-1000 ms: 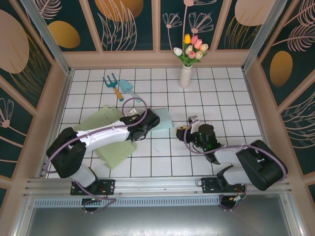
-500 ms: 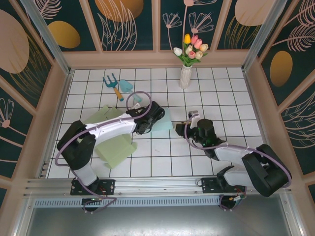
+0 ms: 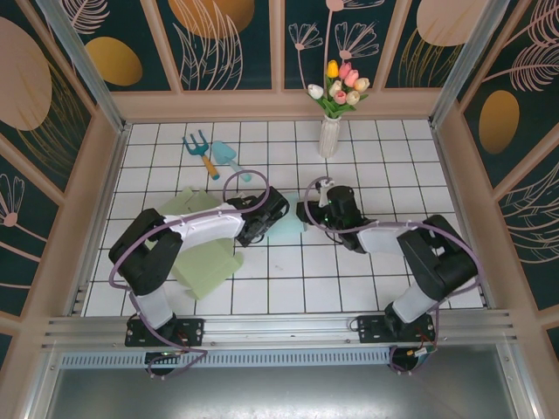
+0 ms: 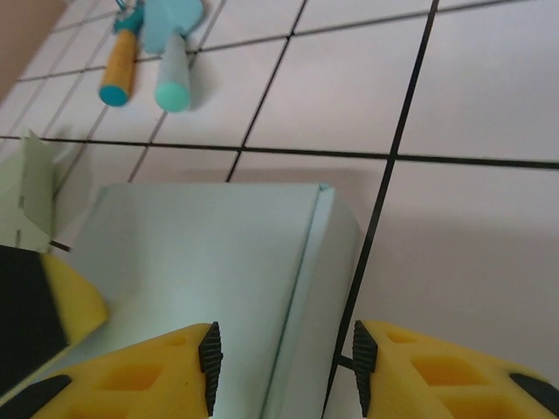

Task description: Fold the paper box

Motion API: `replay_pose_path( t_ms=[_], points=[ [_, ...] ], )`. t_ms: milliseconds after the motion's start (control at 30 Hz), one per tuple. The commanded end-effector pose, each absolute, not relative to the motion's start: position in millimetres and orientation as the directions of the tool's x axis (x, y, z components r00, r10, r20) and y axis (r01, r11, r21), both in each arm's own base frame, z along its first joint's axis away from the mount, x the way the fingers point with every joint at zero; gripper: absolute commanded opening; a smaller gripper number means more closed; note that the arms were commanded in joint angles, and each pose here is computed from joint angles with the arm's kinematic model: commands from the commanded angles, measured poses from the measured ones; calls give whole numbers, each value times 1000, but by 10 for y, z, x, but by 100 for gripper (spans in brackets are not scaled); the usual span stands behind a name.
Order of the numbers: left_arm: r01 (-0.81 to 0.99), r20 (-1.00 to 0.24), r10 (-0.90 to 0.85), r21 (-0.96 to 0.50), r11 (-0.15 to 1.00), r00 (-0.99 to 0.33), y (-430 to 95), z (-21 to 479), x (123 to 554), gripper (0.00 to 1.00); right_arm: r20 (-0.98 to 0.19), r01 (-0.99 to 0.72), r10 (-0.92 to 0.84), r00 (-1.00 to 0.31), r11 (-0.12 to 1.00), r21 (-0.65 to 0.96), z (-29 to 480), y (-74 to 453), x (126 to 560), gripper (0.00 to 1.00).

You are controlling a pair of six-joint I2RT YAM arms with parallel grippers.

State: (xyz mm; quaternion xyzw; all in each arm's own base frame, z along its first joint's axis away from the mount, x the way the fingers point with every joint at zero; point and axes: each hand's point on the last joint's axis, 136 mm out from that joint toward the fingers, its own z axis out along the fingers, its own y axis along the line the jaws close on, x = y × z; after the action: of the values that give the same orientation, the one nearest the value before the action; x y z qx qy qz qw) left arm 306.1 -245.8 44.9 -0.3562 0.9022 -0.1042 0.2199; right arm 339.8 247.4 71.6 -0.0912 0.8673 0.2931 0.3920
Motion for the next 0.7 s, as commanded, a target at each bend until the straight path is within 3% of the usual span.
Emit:
replay_pose_path(
  t_ms=[0,367,667],
  points=[
    [-582,-332,-664,-320,747,-670,-2406,379,3047,96,-722,-386,64,-689,811,440,645,2560,3417,49],
    [-560,-343,-639,-308,769,-689,-2383,328,3039,96,-700,-365,36,-713,833,415,357,2510,3231,47],
    [-429,-361,-545,-355,831,-757,-2596,625,3141,99,-695,-349,22,-719,853,388,289,2409,3139,45]
  ],
)
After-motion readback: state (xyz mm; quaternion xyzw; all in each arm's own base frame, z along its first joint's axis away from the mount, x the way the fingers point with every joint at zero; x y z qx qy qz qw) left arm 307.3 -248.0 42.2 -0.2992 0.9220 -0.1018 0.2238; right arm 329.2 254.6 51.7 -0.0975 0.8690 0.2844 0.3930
